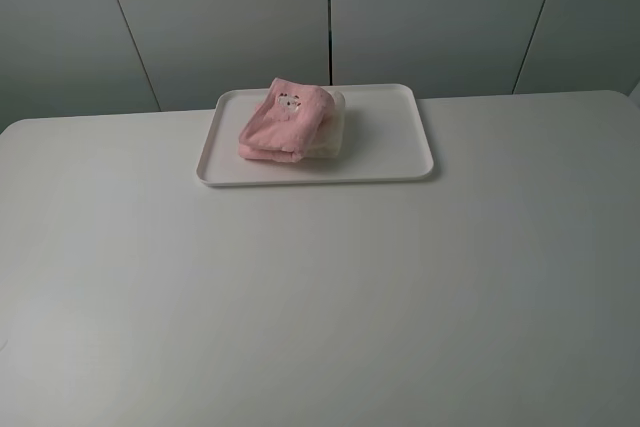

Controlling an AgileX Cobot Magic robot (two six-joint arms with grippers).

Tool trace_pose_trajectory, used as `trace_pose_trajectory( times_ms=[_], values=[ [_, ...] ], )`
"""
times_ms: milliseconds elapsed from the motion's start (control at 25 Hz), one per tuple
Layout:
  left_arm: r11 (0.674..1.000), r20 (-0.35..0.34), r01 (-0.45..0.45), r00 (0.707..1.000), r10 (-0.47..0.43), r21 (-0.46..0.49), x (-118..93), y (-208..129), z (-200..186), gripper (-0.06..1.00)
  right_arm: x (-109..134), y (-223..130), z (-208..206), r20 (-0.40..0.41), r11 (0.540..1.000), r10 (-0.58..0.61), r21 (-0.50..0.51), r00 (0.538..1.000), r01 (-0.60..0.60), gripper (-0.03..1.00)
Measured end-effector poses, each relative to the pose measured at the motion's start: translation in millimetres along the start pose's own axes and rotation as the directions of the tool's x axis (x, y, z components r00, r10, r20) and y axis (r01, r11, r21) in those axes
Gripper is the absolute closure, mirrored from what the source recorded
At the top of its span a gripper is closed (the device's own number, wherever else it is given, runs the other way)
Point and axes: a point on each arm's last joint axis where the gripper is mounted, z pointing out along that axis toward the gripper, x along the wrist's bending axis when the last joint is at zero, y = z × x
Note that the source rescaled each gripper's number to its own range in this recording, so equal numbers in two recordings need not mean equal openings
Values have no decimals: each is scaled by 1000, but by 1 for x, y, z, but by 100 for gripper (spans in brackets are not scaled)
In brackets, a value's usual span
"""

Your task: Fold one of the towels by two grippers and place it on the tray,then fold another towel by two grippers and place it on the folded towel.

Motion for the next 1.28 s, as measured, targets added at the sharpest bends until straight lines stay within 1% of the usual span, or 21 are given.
trace_pose_trajectory(
  times_ms=[1280],
  values=[
    [1000, 0, 0, 1000, 0, 0, 0, 0, 0, -6, 0, 0, 0, 0, 1000, -4, 0, 1000, 4, -3]
  ],
)
